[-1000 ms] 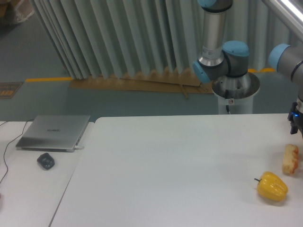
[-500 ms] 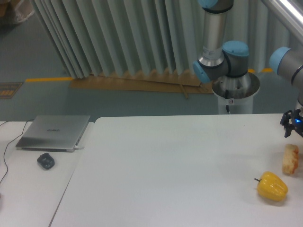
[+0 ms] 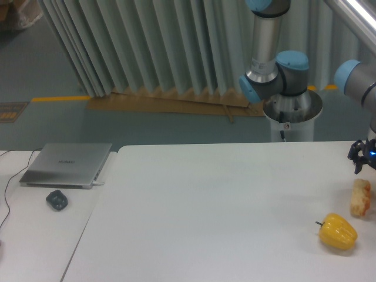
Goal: Place the bread in the basket
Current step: 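Open the gripper and lower it toward the bread piece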
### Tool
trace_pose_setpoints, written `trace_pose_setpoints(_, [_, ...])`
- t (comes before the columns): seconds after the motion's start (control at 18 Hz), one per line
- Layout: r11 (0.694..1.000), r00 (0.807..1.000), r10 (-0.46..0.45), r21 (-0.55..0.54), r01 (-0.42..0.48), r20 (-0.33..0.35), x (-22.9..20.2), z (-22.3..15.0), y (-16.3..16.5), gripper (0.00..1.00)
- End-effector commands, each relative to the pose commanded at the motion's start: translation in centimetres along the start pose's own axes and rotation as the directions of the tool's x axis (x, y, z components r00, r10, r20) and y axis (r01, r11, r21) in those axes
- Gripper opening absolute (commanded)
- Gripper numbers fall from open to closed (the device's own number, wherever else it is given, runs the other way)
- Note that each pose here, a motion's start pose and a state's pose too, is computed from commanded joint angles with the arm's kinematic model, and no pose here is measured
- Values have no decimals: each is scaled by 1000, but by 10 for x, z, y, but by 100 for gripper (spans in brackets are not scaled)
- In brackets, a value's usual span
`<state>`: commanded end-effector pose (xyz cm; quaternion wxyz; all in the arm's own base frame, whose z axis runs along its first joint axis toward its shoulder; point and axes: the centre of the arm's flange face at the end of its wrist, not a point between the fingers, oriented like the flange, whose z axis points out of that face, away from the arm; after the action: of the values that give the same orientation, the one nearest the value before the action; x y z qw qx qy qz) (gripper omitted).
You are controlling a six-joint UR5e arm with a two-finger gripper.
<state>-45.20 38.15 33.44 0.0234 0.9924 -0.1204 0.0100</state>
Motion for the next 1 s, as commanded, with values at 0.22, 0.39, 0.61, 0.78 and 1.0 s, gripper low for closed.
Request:
trace_pose_setpoints(0.22, [1000,1000,2,14,-3,14,2,0,-5,100])
trace_pose_setpoints(0.39, [999,1000,3,52,-3,6,0,0,-3,100])
trace_pose_setpoints(0.61, [995,997,-73,60,74,-24,-1,9,-4,100])
trace_pose_setpoints(0.78, [994,995,-94,52,96,-36,-1,14,1,100])
trace_pose_setpoints(1.0, [991,991,-119,50,122,-66,-8,30,18,100])
